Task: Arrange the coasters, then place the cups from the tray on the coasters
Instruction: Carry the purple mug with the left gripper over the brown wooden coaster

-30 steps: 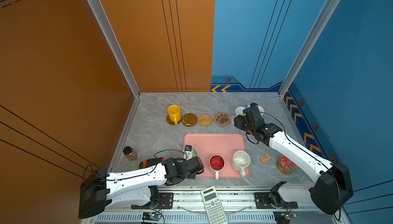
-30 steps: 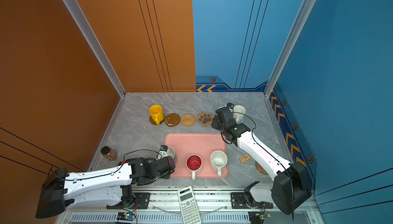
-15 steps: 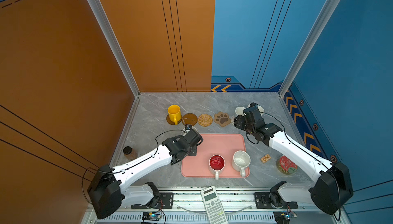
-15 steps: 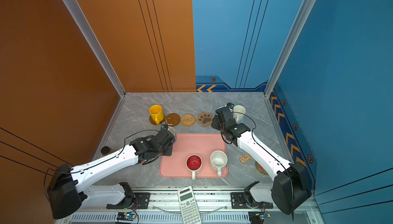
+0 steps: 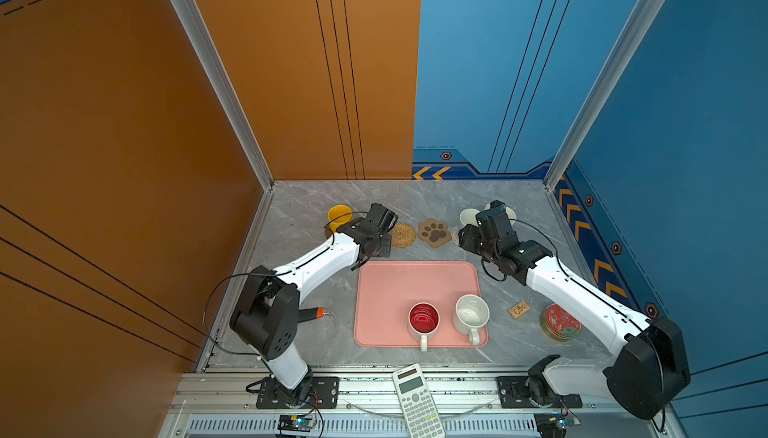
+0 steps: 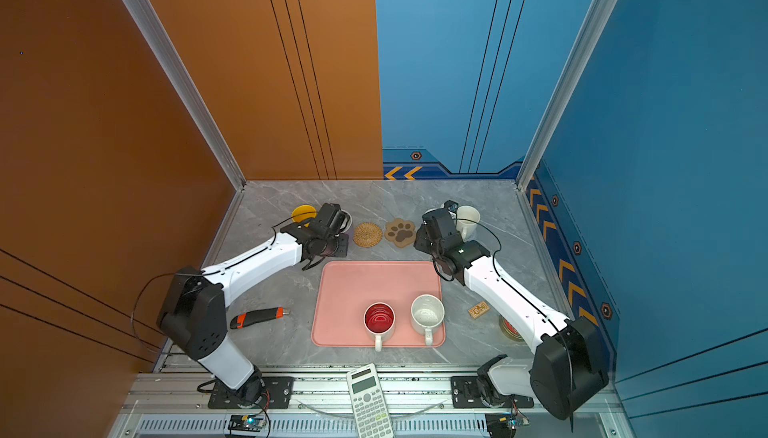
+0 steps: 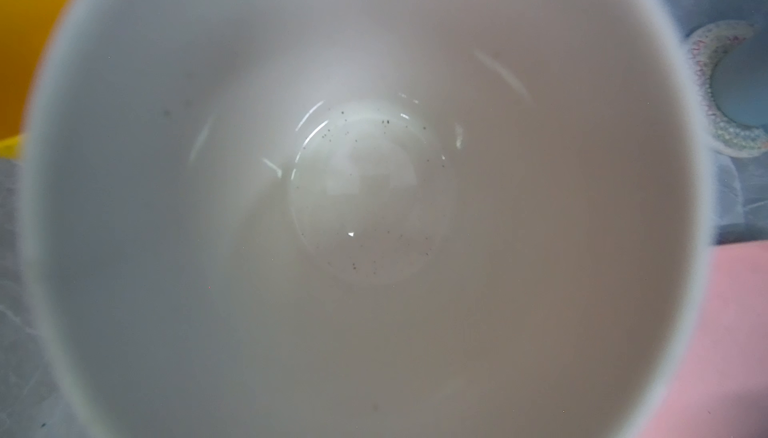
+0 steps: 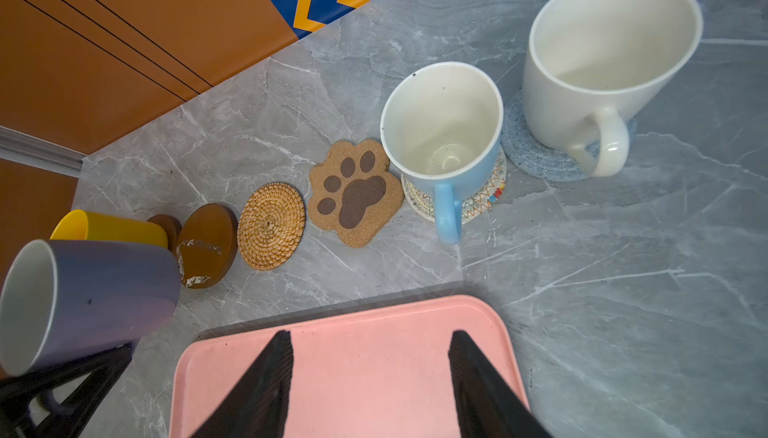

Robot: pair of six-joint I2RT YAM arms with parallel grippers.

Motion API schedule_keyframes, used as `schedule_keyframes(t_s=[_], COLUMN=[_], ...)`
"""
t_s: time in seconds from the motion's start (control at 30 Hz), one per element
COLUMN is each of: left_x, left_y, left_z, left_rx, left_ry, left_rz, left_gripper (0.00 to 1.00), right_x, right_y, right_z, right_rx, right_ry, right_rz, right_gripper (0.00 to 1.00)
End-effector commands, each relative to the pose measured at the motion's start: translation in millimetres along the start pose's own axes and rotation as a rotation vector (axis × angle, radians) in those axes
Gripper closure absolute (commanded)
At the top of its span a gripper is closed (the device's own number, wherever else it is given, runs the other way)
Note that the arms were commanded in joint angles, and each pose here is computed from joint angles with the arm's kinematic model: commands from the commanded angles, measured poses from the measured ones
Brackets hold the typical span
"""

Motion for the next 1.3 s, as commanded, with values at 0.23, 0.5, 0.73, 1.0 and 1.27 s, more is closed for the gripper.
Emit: schedule_keyframes(t_s=[0.23,0.5,0.73,1.0,1.27], left_x=[1,12,26,26,25], left_y=[-27,-42,-48,-53,-60], left_z=[51,48,41,38,32], left_rx=[-0.056,-0.027,0.001,0.018,0.045], left_ry=[0.023,0.059,0.086,0.09,0.096], left_rz=[-0.002,0.039,0.063,0.05,0.043], left_gripper=[1.0,1.0,1.0,1.0,1.0], right_x=[-3,-8,-8,-8,-8], right_y=[7,10,9,8,9], right_z=[9,10,9,9,10], right_rx=[-0.017,-0.022,-0.019,-0.017,-0.018], right_ry=[-0.002,-0.012,-0.015,-0.017,-0.018], right_rz=[0.008,0.004,0.003,0.004,0.005], right_gripper=[0.41,0.41,0.41,0.41,0.41])
Point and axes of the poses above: each gripper's point midway between its finger pads, its own y axis back along the fingers, its own x axis along the line the jaws close on, z = x × y, the point moved 5 cm from there along y, back along the fingers, and after that the axes turned 3 degrees about y, right-handed, at the moved point
